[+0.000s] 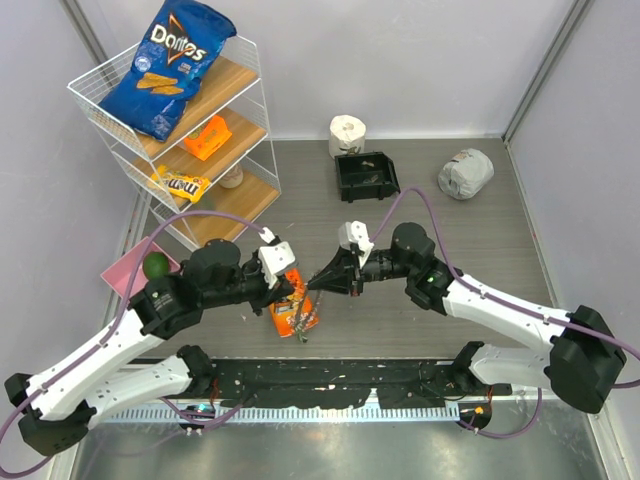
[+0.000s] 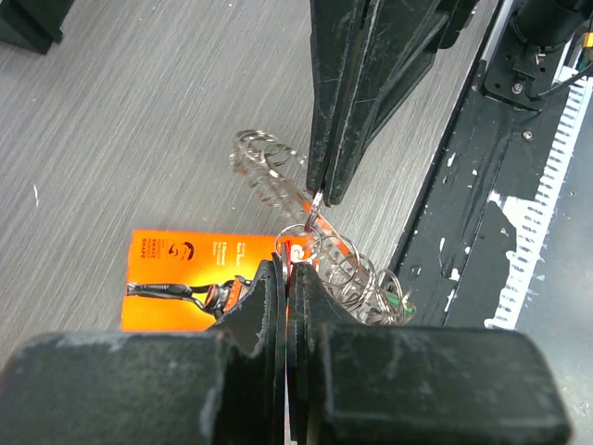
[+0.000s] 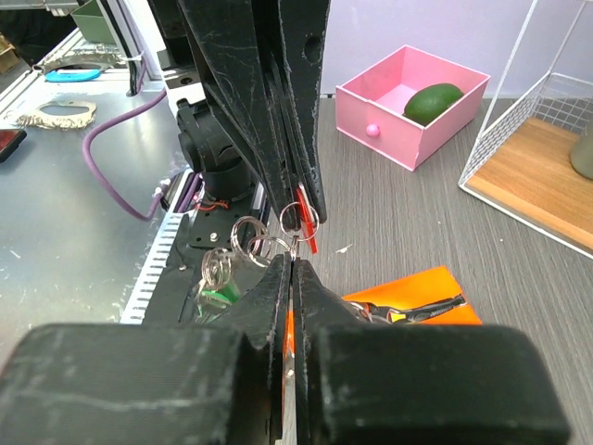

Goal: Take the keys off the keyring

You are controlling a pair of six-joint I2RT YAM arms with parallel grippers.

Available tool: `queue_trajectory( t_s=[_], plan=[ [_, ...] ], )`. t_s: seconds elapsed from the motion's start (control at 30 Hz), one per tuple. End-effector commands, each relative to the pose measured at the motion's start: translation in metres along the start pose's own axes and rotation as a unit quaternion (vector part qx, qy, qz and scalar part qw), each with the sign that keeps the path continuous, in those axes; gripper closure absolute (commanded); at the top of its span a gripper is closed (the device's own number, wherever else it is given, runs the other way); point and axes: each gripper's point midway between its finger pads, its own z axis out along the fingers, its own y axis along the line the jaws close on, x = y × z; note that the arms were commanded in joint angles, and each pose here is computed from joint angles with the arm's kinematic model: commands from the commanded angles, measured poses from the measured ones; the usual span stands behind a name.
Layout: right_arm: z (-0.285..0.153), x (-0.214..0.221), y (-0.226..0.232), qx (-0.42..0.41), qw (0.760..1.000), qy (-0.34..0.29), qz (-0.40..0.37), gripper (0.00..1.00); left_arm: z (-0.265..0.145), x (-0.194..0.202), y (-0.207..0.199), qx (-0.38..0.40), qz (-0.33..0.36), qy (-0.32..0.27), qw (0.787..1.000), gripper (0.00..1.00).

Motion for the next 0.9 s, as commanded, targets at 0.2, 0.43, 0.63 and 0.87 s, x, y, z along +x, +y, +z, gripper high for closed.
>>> queue_trajectory(
  t_s=[0.2, 0.43, 0.63, 0.87],
  plan=[
    [-0.005, -0.031, 0.004, 0.006, 0.998, -0.047, -0.035, 0.95, 0.014, -0.001, -0.003, 0.011, -0.02, -0.009, 1.0, 1.0],
    [-0.007, -0.034, 0.004, 0.012, 0.998, -0.06, -0.034, 0.95, 0.023, 0.008, -0.004, 0.017, -0.022, 0.006, 1.0, 1.0],
    [-0.009, -0.041, 0.005, 0.02, 0.995, -0.091, -0.03, 0.95, 0.027, 0.007, -0.002, 0.017, -0.017, 0.001, 1.0, 1.0],
    [-0.008, -0.043, 0.005, 0.016, 0.995, -0.1, -0.022, 0.95, 0.033, 0.008, -0.004, 0.026, -0.012, 0.002, 1.0, 1.0]
  ],
)
